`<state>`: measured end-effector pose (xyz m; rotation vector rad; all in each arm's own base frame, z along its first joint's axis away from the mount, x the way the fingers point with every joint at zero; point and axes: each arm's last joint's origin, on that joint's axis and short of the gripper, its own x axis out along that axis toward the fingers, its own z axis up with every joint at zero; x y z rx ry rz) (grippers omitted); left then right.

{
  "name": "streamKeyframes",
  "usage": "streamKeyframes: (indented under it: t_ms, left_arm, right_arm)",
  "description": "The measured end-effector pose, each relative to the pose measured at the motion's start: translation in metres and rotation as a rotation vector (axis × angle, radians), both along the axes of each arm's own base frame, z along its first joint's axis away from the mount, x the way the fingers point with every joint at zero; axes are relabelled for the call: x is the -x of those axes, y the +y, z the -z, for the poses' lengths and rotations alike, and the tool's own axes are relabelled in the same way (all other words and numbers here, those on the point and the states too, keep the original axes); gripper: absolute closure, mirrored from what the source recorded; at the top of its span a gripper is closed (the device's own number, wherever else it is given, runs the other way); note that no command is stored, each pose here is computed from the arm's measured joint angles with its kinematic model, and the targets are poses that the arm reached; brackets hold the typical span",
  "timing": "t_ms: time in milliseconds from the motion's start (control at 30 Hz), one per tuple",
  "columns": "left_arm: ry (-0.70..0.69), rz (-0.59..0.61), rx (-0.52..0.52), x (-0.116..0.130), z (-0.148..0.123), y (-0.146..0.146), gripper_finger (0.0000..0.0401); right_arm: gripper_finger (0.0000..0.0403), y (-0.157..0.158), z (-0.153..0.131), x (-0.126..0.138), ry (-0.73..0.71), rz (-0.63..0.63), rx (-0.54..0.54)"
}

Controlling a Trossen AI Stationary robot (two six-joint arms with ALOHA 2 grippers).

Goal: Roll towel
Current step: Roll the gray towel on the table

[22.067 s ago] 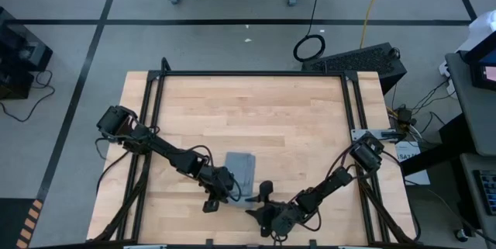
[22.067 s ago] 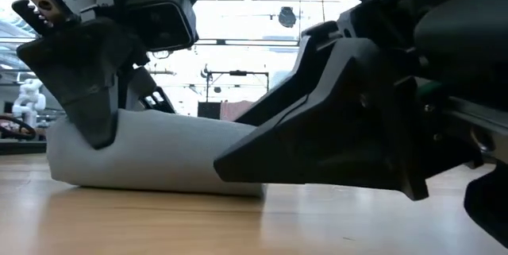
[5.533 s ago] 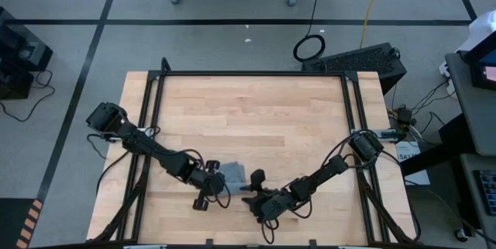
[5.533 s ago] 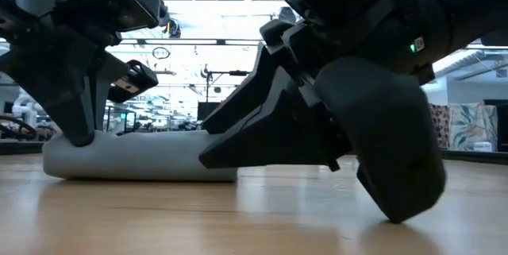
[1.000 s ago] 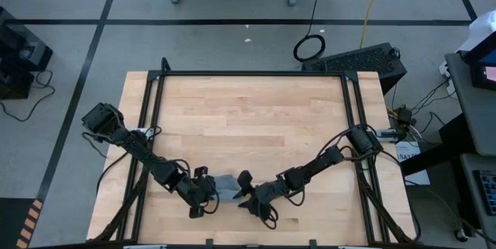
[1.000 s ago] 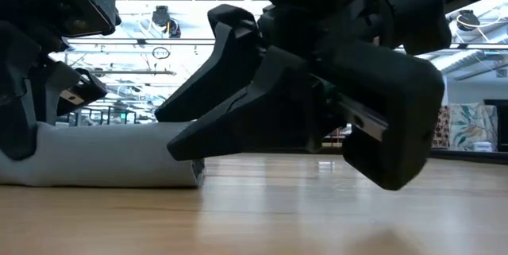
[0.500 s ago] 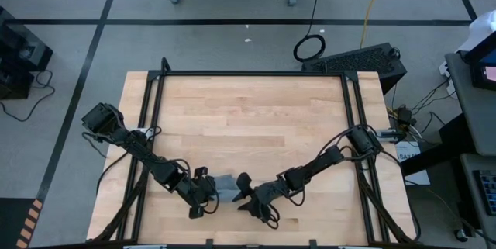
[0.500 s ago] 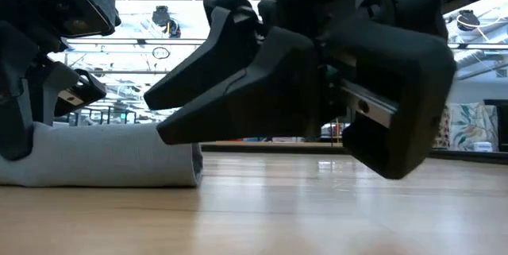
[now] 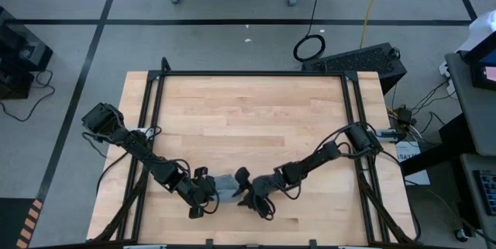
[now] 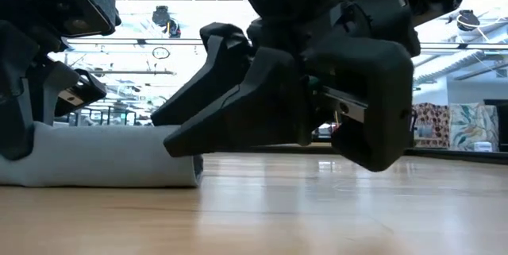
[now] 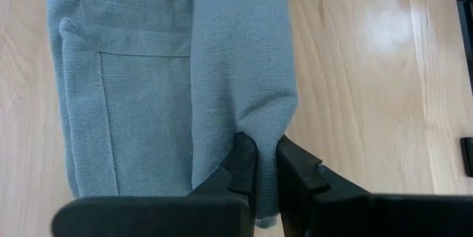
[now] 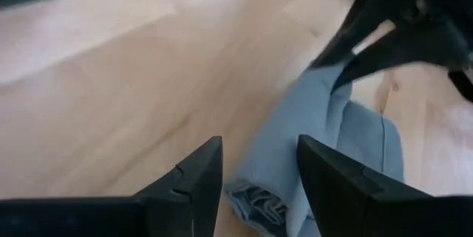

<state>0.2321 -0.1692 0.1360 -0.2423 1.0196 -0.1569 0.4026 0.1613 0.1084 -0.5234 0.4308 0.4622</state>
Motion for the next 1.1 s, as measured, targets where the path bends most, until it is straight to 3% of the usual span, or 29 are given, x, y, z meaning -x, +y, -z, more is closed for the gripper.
streamKeyframes:
  t_ms: [467, 633, 867, 967, 1100]
  left_arm:
    - [-0.021, -0.027, -0.015, -0.001, 0.0, 0.0, 0.036]
    - [-0.025, -0.068, -0.037, 0.0, -0.003, 0.002, 0.0296]
    - [-0.086, -0.127, -0.046, 0.009, -0.028, 0.009, 0.0195]
    - [-0.161, -0.125, -0.062, 0.014, -0.04, 0.005, 0.017]
    - [-0.26, -0.059, -0.174, 0.021, -0.042, -0.006, 0.016]
  right_arm:
    - [0.0236, -0.023, 0.022, -0.008, 0.089, 0.129, -0.101]
    - [0.0236, -0.034, 0.029, -0.012, 0.143, 0.176, -0.208]
    - [0.0247, -0.04, 0.031, -0.012, 0.237, 0.316, -0.375]
    - [0.0266, -0.04, 0.032, -0.012, 0.274, 0.37, -0.464]
    - [0.0293, -0.04, 0.032, -0.012, 0.352, 0.42, -0.622]
